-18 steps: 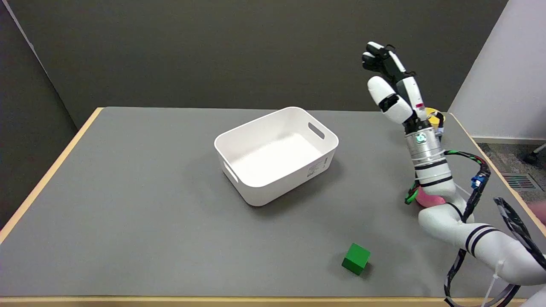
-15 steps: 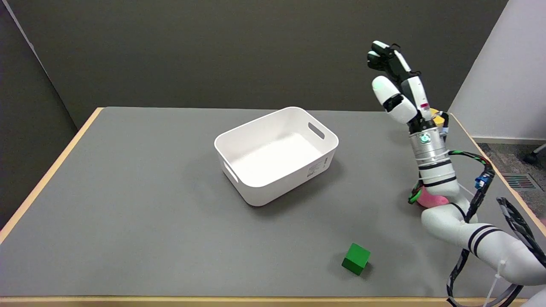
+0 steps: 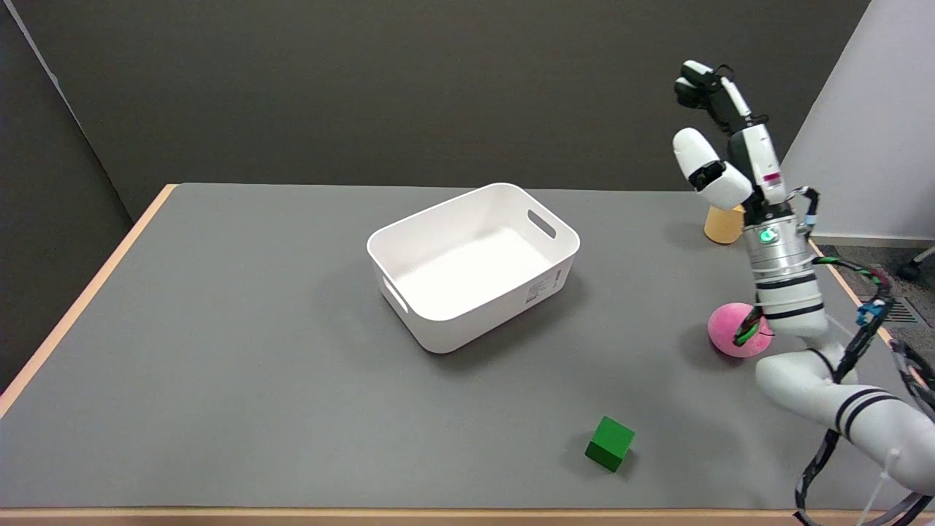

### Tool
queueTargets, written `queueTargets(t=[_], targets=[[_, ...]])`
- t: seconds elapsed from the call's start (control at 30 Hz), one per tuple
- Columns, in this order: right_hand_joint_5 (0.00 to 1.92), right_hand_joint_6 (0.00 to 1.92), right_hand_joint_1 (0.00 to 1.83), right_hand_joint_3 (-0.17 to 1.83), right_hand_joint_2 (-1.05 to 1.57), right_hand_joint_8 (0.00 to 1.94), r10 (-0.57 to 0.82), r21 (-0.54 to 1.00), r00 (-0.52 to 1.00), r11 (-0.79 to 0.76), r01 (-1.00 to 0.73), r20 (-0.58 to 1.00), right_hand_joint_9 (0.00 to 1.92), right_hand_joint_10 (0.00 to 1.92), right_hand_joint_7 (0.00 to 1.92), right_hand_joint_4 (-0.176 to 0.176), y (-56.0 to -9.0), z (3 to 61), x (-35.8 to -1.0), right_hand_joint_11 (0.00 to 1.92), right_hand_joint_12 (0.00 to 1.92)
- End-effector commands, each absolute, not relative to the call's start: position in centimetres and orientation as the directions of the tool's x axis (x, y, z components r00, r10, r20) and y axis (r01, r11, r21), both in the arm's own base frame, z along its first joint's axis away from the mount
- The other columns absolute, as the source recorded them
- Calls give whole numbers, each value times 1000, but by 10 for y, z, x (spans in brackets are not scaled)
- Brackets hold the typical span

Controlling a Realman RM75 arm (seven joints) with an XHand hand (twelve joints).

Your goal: Pick up the yellow cup.

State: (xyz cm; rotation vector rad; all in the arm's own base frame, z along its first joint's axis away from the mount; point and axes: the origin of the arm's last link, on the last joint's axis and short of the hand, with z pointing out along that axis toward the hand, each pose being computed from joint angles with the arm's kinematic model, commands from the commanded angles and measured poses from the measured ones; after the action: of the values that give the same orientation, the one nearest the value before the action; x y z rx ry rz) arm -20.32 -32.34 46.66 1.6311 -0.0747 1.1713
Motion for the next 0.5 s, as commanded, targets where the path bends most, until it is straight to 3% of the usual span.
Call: queueTargets(t=[0.03, 0.27, 0.5], targets=[[203, 445, 285, 976, 673, 389, 479, 889, 800, 81, -452, 363, 233, 728, 325, 51, -315, 573, -189, 1, 1080], [84, 360, 322, 979, 622, 290, 400, 816, 833, 277, -508, 383, 21, 579, 106, -23, -319, 608, -218, -1, 948], [55, 289, 325, 866, 652, 236, 345, 777, 843, 349, -524, 413, 5, 497, 79, -35, -324, 612, -244, -1, 850]])
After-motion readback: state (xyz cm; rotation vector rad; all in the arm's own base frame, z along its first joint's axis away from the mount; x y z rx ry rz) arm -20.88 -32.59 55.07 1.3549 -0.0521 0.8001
